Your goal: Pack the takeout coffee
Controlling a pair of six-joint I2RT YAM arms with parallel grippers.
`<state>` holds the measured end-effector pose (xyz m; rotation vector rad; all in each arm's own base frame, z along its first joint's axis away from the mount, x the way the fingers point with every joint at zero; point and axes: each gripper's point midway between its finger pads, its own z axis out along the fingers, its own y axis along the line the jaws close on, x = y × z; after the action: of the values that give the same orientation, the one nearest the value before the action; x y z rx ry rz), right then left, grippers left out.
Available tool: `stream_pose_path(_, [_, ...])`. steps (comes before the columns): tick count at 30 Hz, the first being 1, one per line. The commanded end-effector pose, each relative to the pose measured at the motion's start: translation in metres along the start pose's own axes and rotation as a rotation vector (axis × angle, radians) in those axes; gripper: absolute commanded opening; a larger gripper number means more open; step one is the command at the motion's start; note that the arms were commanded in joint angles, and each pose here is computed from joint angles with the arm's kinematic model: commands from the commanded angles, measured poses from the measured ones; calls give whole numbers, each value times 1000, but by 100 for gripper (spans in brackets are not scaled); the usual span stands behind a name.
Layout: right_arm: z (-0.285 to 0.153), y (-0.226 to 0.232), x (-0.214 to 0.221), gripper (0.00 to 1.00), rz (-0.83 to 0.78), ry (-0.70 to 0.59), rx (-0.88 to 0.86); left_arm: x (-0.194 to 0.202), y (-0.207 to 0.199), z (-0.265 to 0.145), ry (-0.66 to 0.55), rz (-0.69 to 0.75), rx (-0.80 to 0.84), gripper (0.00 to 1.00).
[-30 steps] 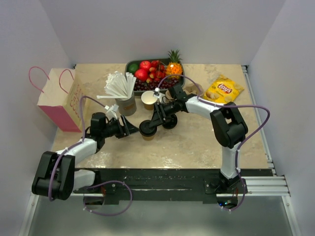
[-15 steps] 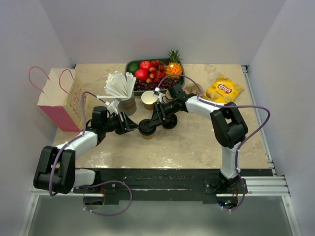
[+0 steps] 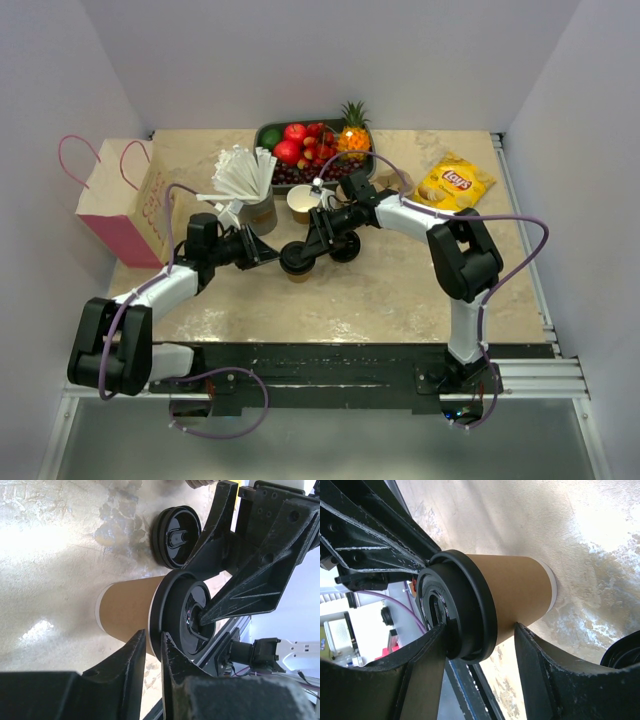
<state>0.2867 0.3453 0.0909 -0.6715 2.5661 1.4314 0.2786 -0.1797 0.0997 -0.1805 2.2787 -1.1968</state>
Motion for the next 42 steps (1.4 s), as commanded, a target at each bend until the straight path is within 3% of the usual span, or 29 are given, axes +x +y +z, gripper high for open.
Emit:
stream_pose_path(1, [4, -23, 2, 56, 12, 2, 107, 11, 40, -2, -5, -54, -164, 21])
stream_pose_path(28, [9, -29, 6, 58, 19, 15, 148, 55, 106, -1, 86, -164, -417, 15])
stream_pose_path(33, [11, -37, 13, 57, 13, 28, 168, 51, 99, 2, 69, -142, -378, 17])
stream_pose_path(42, [24, -71, 35, 47, -91, 88, 200, 37, 80, -3, -4, -60, -310, 24])
